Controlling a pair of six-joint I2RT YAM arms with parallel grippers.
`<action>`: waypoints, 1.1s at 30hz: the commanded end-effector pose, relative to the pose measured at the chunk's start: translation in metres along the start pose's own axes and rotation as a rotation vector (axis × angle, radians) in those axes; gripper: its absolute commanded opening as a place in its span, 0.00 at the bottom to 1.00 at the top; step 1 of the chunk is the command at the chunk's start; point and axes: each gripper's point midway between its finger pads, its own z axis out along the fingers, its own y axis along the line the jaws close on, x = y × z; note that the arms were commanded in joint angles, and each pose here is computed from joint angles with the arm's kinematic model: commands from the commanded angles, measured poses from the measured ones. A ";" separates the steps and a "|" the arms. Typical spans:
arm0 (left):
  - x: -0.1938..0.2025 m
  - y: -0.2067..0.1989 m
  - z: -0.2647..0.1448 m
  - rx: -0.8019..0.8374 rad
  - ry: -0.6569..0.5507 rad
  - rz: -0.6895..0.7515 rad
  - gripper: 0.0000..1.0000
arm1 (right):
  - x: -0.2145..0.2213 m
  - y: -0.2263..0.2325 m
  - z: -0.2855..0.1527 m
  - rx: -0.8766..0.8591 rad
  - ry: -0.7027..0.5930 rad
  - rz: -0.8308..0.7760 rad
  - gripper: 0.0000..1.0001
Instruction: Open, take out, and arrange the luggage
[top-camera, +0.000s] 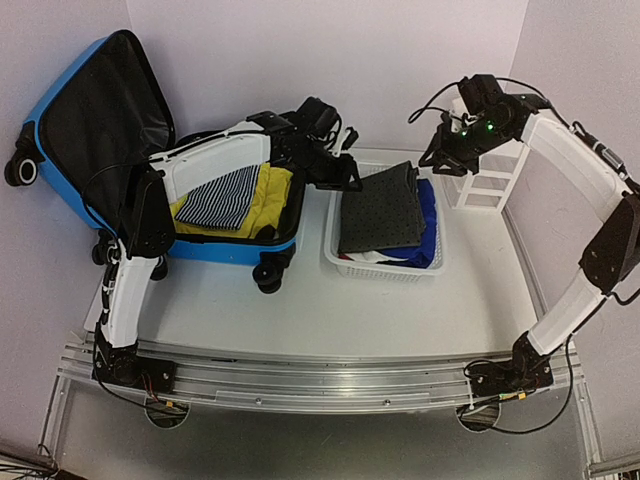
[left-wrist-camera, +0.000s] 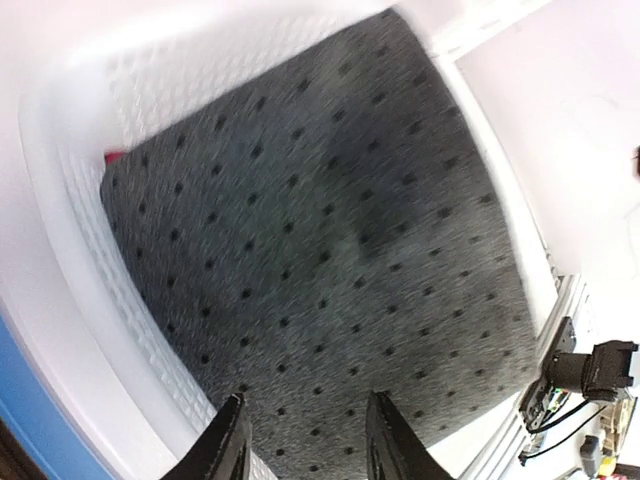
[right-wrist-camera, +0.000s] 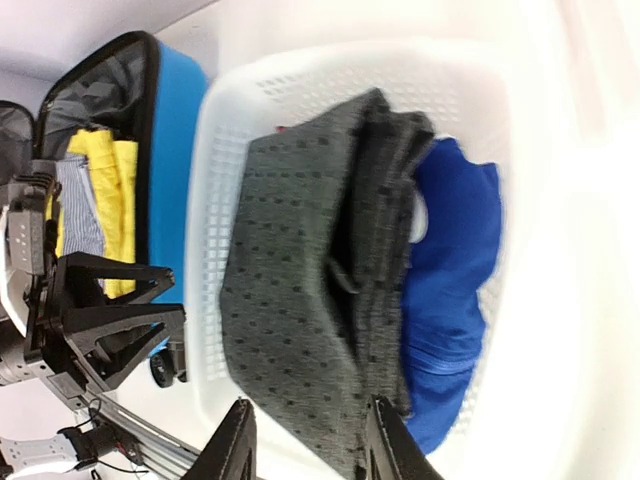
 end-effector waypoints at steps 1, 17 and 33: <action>-0.025 -0.047 -0.045 0.082 -0.093 0.175 0.37 | -0.002 0.026 0.024 -0.066 0.016 -0.040 0.25; 0.073 -0.025 0.077 0.127 0.098 0.328 0.45 | 0.046 -0.074 0.152 -0.031 0.061 0.238 0.00; 0.081 -0.022 0.062 0.099 0.176 0.486 0.47 | -0.010 -0.057 0.115 -0.050 -0.072 0.144 0.09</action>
